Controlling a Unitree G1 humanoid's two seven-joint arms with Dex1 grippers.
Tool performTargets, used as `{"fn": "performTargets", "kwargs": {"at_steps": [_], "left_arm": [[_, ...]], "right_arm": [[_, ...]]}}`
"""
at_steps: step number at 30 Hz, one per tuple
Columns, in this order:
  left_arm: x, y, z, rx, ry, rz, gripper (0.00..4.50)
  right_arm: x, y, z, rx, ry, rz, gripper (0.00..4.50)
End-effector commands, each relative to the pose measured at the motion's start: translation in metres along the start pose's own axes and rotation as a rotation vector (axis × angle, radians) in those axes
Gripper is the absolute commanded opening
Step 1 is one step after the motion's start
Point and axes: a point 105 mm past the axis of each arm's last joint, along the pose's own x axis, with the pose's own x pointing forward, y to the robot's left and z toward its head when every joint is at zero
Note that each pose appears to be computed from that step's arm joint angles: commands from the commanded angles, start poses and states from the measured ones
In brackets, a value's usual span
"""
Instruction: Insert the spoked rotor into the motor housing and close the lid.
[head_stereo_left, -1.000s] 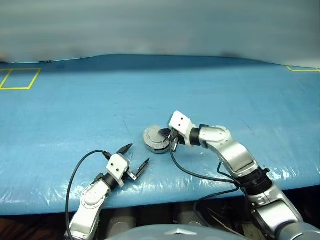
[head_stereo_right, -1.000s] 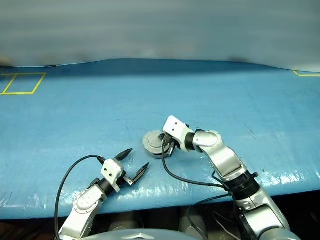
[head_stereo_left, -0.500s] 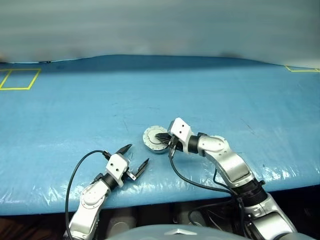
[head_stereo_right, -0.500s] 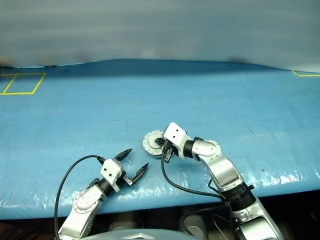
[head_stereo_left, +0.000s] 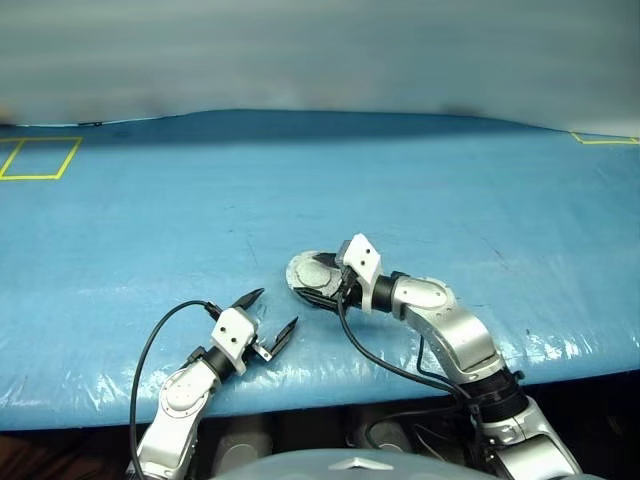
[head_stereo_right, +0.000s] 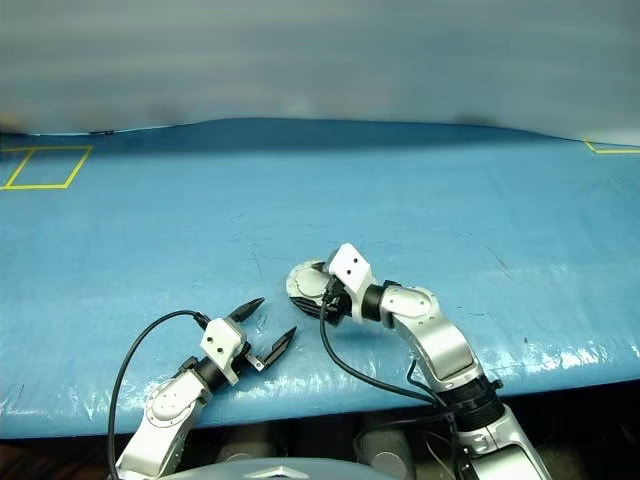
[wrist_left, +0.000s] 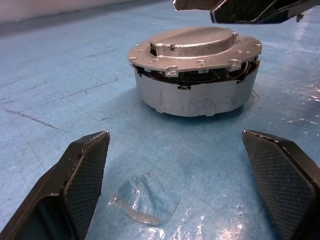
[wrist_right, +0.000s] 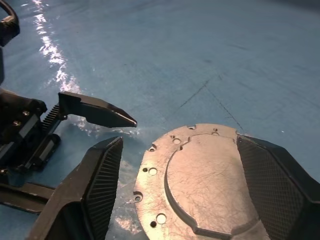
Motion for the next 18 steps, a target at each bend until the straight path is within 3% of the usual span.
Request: {"fn": "performTargets", "kwargs": {"at_steps": [1,18], "left_arm": [[0.000,-0.001,0.005,0.009,-0.015,-0.005,4.50],[0.000,0.000,0.004,0.010,-0.014,-0.003,4.50]], "right_arm": [[0.000,-0.004,0.012,-0.035,-0.044,-0.027,4.24],[0.005,-0.015,-0.011,0.025,0.013,-0.102,4.24]]}}
